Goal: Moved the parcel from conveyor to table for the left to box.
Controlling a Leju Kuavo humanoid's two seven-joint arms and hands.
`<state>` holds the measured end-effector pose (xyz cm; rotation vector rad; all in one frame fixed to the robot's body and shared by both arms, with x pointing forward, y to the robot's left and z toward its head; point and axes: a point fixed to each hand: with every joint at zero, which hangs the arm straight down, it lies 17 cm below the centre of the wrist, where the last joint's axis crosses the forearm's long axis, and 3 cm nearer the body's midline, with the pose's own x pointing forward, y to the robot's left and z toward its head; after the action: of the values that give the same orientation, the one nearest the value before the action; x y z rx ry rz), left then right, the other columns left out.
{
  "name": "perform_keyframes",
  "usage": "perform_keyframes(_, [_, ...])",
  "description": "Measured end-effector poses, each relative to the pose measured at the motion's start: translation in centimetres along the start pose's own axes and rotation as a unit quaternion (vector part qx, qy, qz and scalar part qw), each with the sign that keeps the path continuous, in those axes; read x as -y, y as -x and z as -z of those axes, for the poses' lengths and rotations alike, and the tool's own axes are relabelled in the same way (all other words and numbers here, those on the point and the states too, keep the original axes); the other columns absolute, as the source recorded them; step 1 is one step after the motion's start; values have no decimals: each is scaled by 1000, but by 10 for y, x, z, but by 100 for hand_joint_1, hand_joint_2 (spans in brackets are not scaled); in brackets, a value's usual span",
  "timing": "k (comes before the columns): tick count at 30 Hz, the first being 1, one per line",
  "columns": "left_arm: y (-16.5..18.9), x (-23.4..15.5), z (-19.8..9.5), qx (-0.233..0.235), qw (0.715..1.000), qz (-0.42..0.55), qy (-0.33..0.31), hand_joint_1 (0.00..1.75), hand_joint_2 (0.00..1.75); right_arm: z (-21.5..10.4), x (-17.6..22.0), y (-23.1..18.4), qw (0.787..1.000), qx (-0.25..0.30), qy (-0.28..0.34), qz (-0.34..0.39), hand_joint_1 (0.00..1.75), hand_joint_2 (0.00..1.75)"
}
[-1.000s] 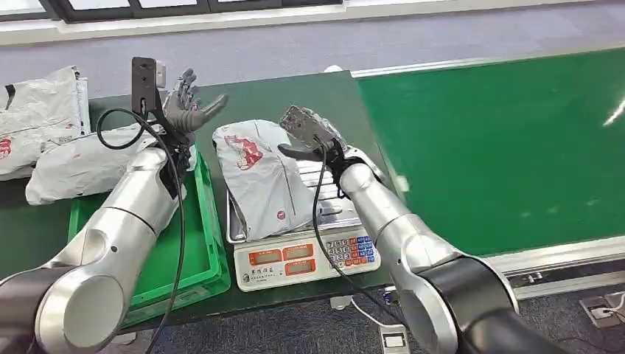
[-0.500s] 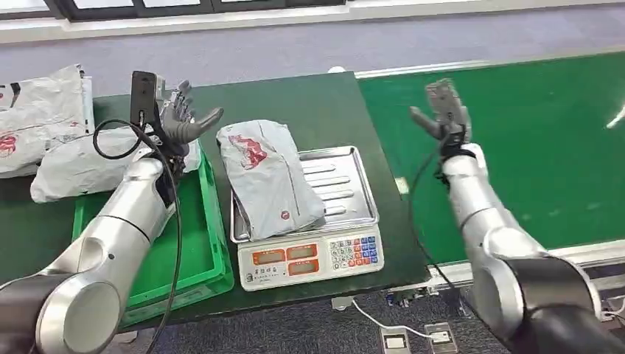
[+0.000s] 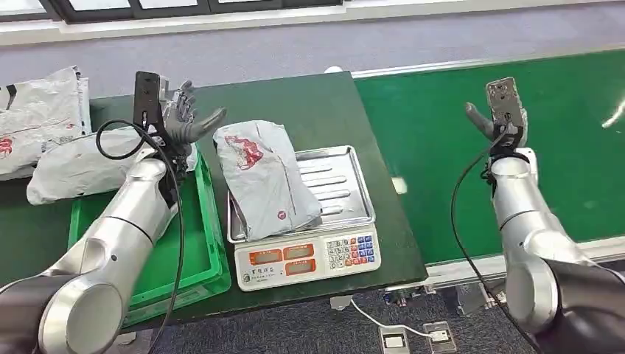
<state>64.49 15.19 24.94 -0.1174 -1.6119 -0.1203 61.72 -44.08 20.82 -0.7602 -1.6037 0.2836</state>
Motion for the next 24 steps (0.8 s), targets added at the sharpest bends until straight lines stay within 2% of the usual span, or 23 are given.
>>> perform_keyframes(5, [-5, 0, 1, 11, 1000, 22, 0, 0, 175, -2, -3, 2, 1000, 1, -9, -5, 0, 175])
perform_keyframes(9, [5, 9, 1, -6, 991, 131, 16, 0, 175, -3, -10, 0, 1000, 5, -17, -13, 0, 175])
perform_keyframes(12, [16, 21, -2, -18, 976, 213, 41, 0, 175, -4, -17, -4, 1000, 8, -24, -12, 0, 175])
perform_keyframes(15, [29, 32, -5, -27, 949, 306, 66, 0, 175, -5, -25, -8, 999, 11, -32, -10, 0, 175])
perform_keyframes(22, [56, 48, -15, -53, 914, 387, 107, 0, 175, -7, -42, -18, 999, 12, -45, -7, 0, 175])
perform_keyframes(24, [68, 53, -21, -59, 897, 422, 120, 0, 175, -8, -48, -21, 999, 13, -48, -5, 0, 175])
